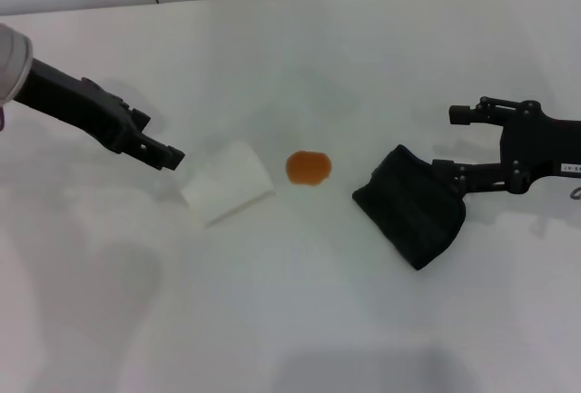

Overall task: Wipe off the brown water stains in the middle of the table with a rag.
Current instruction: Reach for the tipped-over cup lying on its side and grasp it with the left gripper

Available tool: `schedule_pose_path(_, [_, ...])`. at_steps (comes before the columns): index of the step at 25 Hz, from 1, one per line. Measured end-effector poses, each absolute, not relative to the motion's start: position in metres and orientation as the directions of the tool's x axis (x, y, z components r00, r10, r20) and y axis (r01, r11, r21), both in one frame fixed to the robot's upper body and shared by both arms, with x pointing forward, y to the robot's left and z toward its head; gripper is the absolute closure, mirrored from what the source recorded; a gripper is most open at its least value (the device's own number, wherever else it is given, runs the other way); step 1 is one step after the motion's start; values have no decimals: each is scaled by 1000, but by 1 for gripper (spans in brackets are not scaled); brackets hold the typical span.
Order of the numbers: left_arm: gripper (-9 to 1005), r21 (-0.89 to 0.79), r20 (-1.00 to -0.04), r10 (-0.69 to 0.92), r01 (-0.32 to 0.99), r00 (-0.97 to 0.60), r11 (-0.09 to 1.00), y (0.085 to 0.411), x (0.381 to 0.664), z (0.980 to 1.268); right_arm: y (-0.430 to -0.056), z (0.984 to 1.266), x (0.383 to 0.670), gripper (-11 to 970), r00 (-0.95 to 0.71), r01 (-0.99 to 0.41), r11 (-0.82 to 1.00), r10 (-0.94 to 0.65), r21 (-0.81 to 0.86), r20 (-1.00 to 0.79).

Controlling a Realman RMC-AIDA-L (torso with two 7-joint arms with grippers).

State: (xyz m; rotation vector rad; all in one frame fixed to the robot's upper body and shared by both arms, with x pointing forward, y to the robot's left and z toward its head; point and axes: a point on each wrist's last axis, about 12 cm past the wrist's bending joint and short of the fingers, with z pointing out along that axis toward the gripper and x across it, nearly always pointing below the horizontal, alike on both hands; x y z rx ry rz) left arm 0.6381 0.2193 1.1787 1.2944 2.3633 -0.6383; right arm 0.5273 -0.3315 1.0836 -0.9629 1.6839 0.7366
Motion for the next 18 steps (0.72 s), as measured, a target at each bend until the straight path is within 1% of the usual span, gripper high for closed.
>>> schedule_pose_path(7, [142,-146,-481,760,895,-437,422,201,646,1170,-332,1084,528,105,-164,-869,494,-250,20,-954])
schedule_pose_path(13, [145,-136,-484,791,925,-375,355,178,650,1170,-333,1083,526,105,-169,-868,497,-252,23,-953])
schedule_pose_path(18, [147,-137,-475,805,933,-357,332,173,649,1169,-334,1082,525,105,-173,-866,499,-252,25,-952])
